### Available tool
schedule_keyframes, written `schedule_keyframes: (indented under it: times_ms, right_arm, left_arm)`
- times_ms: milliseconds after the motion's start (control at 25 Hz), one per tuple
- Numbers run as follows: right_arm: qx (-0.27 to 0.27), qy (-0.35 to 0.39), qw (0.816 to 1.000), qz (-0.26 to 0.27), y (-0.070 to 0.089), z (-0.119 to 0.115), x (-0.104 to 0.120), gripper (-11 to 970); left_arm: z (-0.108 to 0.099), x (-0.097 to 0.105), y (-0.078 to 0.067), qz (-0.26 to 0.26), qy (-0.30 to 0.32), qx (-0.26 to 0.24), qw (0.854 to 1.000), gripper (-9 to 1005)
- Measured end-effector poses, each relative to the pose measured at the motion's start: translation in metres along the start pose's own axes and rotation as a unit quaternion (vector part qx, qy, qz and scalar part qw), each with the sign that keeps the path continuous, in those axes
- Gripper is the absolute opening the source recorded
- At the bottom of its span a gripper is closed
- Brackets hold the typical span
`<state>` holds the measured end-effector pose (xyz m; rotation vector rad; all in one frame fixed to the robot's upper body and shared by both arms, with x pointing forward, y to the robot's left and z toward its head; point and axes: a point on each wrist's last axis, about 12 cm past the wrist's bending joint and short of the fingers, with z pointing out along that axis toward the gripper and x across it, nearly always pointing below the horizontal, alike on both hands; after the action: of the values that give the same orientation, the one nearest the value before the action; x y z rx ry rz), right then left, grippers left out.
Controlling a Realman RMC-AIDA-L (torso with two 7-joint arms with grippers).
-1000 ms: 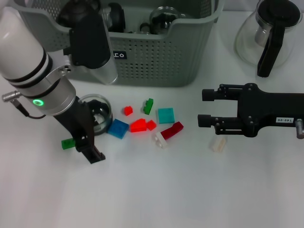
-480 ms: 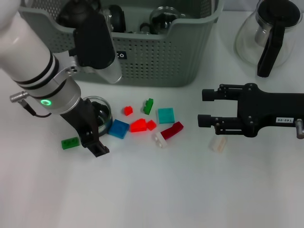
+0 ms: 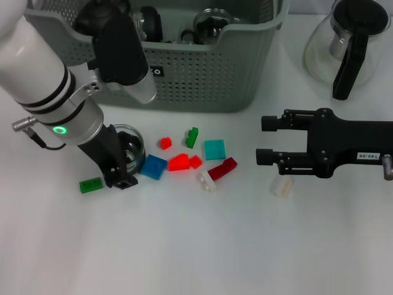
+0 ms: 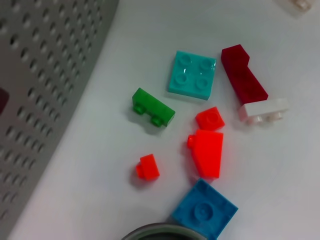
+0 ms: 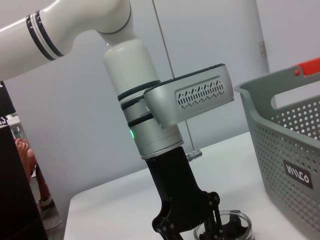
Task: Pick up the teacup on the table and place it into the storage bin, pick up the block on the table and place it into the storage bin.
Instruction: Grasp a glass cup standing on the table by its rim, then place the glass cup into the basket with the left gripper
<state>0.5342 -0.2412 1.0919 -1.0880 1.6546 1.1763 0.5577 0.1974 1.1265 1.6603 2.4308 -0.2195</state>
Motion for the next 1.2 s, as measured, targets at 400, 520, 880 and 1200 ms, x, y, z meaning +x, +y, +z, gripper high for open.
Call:
schedule_keyframes:
  times_ms: [400, 520, 880, 1200]
  right_arm:
    - [0.001, 0.000, 1.000, 0.002, 0.001, -0.001, 0.001, 742]
    - [0.001, 0.000, 1.000, 0.002, 0.001, -0.001, 0.001, 742]
    - [0.001, 0.000, 1.000, 0.001, 0.000, 0.000, 0.001, 742]
    - [-0.003, -0.001, 1.000, 0.002, 0.002, -0.001, 0.001, 742]
  left_arm:
    - [-0.002, 0.000, 0.000, -0.001, 0.001, -0.003, 1.000, 61]
    - [-0.006, 0.001, 0.000, -0.002, -0.002, -0.001, 1.000, 47]
    - [-0.058, 0.030, 0.001, 0.008, -0.172, 0.099, 0.980, 36]
    - [-0.086, 0.078, 0.022, 0.018, -0.487, 0.205, 0.849, 41]
